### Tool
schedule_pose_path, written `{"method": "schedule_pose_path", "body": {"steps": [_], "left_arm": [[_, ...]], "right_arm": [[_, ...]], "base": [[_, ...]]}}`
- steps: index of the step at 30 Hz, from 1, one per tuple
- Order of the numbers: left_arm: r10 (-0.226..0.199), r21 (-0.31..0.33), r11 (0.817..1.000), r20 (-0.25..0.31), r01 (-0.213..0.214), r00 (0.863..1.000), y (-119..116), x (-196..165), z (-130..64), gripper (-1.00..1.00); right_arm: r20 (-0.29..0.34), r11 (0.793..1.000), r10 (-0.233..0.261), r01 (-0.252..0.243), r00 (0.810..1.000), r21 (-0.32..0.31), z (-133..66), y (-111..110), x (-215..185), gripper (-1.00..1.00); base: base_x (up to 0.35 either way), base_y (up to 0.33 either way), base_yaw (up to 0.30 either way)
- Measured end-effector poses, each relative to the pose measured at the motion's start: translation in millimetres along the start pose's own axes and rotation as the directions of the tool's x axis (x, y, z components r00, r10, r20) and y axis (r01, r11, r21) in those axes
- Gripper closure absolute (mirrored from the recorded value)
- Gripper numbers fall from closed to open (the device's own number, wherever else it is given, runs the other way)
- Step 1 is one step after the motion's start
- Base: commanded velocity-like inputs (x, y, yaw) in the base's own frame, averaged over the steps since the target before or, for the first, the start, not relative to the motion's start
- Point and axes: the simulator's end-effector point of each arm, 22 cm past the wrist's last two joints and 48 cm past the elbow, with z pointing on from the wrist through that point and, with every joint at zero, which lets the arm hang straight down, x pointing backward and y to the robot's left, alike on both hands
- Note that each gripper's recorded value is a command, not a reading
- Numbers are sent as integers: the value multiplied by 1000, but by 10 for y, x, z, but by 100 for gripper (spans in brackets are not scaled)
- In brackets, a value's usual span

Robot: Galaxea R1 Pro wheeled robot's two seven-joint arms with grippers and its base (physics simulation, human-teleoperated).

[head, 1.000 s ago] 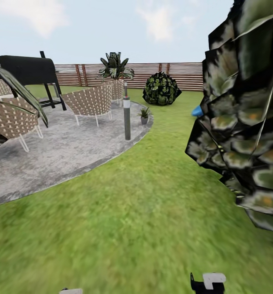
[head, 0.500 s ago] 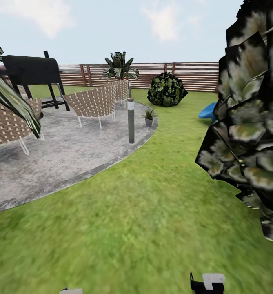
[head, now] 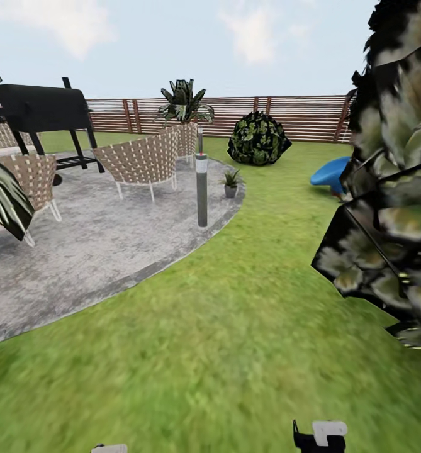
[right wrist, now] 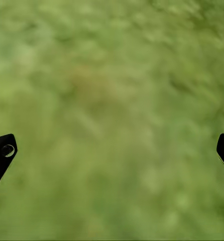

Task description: Pick up the pesticide atomizer in the garden and spray insectifuge to fully cover both potted plants in the garden.

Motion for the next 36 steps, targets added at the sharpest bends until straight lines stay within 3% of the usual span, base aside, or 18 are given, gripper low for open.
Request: {"method": "schedule_pose_path", "body": {"steps": [10,36], "left_arm": [[0,1,1000,0,0,1000,-5,0,-1,100],[-1,1,1000,0,1,1000,-10,0,-1,100]], "right_arm": [[1,1000,1,-1,1000,1,0,7,-5,-100],[1,1000,-3,3,1000,2,4,-23,-2,-100]], "base": [[339,0,159],[339,0,3]]}}
